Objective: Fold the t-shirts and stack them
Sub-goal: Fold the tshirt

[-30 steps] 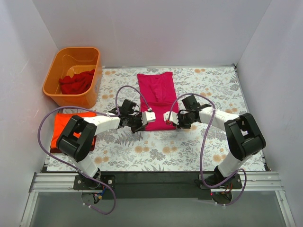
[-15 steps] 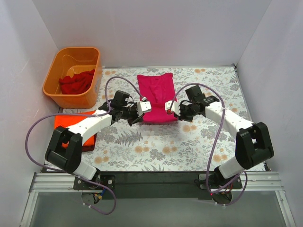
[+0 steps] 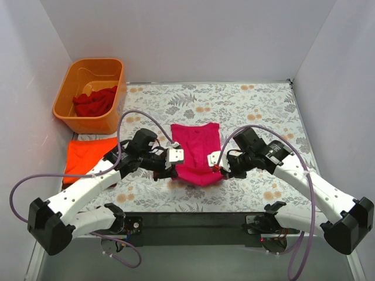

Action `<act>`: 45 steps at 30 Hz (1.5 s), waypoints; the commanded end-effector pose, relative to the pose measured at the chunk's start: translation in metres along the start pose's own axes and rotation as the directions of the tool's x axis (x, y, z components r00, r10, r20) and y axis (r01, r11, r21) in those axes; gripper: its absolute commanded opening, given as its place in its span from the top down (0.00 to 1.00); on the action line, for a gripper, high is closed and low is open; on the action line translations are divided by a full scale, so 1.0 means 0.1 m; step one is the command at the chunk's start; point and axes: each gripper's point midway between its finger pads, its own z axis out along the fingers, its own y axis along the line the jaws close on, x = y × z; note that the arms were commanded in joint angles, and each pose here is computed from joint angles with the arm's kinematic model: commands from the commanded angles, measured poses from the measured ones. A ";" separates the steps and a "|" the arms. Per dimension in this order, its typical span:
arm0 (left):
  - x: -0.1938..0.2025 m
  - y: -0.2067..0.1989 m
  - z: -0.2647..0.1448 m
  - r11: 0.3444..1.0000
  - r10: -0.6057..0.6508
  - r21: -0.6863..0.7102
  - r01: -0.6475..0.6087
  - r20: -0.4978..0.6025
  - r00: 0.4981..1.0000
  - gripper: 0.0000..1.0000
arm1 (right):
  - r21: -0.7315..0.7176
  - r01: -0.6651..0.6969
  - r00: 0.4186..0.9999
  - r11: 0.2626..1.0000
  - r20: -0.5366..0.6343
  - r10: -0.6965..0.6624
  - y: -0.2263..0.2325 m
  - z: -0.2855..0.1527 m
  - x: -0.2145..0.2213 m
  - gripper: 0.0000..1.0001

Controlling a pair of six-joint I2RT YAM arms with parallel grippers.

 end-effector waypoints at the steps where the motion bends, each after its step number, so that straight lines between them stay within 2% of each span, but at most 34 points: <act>1: -0.18 -0.36 -0.28 0.992 -0.091 0.085 0.089 0.013 0.996 1.00 | -0.054 -0.059 0.998 0.997 0.025 0.061 0.23 -0.23 -0.17 0.99; 3: -0.31 -0.35 -0.38 0.993 -0.098 0.069 0.097 0.014 0.995 1.00 | -0.039 -0.034 0.999 0.999 0.015 0.035 0.18 -0.31 -0.21 0.99; 7: -0.30 -0.14 -0.41 0.997 -0.079 0.009 0.079 -0.022 0.997 1.00 | -0.035 0.006 1.000 0.999 0.006 -0.006 0.03 -0.32 -0.24 0.99; 16: -0.27 0.74 -0.55 0.993 -0.070 -0.100 0.070 0.003 0.998 1.00 | -0.035 0.029 0.999 0.999 0.020 -0.028 -0.53 -0.32 -0.34 0.99; 23: -0.20 1.17 -0.48 0.991 -0.043 -0.125 0.043 0.004 0.999 1.00 | -0.055 0.028 1.000 0.998 0.010 -0.027 -0.90 -0.20 -0.28 0.99; 33: -0.11 1.76 -0.47 0.989 -0.062 -0.137 0.062 0.004 0.998 1.00 | -0.061 0.032 0.999 0.998 0.008 -0.032 -1.44 -0.15 -0.15 0.99; 38: -0.06 2.11 -0.39 0.985 -0.073 -0.159 0.072 -0.001 0.997 1.00 | -0.072 0.024 1.000 0.997 0.003 -0.023 -1.75 -0.08 0.06 0.99; 45: 0.03 2.44 -0.24 0.979 -0.097 -0.179 0.094 -0.007 0.995 1.00 | -0.092 0.012 1.000 0.996 -0.010 -0.013 -1.94 0.03 0.28 0.99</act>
